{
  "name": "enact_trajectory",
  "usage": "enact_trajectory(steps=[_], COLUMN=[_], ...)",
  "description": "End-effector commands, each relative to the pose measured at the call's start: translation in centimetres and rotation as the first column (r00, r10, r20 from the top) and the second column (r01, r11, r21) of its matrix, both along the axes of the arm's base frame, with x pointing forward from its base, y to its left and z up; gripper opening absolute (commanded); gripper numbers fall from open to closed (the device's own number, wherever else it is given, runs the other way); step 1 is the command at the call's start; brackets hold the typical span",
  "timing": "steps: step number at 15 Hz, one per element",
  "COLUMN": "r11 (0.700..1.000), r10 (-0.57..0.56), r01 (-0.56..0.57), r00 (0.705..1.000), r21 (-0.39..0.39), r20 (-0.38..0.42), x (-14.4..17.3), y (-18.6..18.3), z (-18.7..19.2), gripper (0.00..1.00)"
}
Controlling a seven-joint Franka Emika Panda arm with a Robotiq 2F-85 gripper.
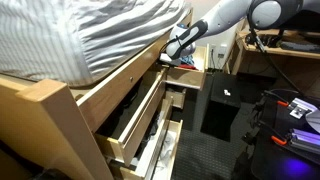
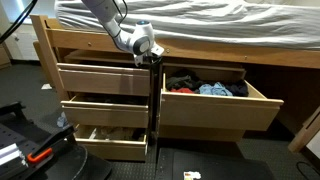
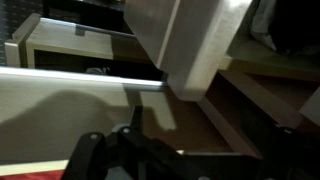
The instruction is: Open the top most drawer on the left, close the topmost drawer on the right, close the topmost drawer on the left
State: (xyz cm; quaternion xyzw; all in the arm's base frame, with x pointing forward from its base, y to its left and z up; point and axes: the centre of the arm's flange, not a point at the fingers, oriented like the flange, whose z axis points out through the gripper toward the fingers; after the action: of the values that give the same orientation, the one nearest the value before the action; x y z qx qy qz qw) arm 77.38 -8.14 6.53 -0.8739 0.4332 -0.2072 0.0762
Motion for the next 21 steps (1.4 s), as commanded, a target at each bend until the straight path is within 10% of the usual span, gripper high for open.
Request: enact_trajectory(steps=[1,8,14,19,21], r11=[1.0,1.0,0.975,0.971,0.974], r10=[0.0,0.0,0.217,0.226,0.217], r01=[0.0,0.0,-0.196,-0.234,-0.22], r00=[1.0,1.0,0.94,0.829,0.865], r21=[0.0,0.0,0.103,0.05,0.048], r20=[0.0,0.0,-0.264,-0.511,-0.453], x=[0.0,0.0,-2.9,-4.7,-2.5], y=[0.0,0.0,4.3,4.4,5.0], z=[0.0,0.0,4.1,6.4,3.6], gripper=[1.0,1.0,1.0,1.0,1.0])
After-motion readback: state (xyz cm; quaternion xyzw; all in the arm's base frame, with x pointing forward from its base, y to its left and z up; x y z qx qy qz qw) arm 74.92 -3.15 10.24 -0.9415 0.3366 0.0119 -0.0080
